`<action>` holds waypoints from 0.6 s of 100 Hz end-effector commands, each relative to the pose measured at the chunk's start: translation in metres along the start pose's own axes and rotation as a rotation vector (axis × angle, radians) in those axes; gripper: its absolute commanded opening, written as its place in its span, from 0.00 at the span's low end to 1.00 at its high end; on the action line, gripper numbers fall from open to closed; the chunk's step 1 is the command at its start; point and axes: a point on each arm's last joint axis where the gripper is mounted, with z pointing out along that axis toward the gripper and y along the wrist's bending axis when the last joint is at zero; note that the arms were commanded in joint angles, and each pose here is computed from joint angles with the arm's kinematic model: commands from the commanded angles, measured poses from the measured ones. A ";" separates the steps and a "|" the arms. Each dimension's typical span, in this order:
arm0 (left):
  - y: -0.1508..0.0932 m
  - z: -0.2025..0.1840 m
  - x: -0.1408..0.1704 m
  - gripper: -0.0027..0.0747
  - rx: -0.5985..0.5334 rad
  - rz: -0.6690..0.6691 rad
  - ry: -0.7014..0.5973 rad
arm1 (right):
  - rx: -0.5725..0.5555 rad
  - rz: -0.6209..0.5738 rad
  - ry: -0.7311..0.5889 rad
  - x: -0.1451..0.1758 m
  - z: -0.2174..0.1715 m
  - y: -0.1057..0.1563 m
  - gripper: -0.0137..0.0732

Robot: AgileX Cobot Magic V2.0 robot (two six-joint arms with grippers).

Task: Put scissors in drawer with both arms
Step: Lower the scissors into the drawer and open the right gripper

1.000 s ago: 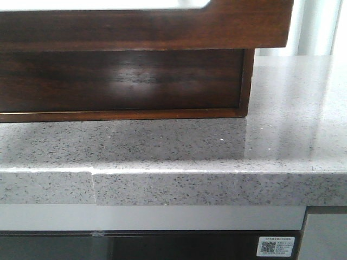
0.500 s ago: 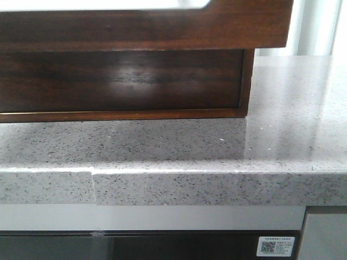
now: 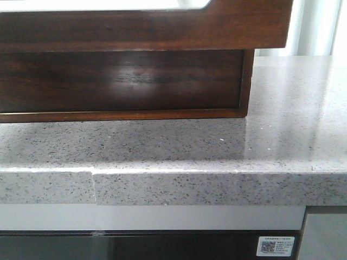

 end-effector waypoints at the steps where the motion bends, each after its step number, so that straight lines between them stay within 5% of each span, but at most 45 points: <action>1: 0.001 -0.005 -0.016 0.53 -0.016 -0.016 -0.098 | 0.063 0.136 0.011 0.019 -0.033 -0.008 0.40; 37: 0.001 -0.005 -0.016 0.53 -0.016 -0.016 -0.098 | 0.305 0.565 -0.028 0.132 -0.042 -0.036 0.40; 60: 0.001 -0.005 -0.016 0.53 -0.016 -0.016 -0.098 | 0.399 0.750 -0.069 0.194 -0.038 -0.011 0.40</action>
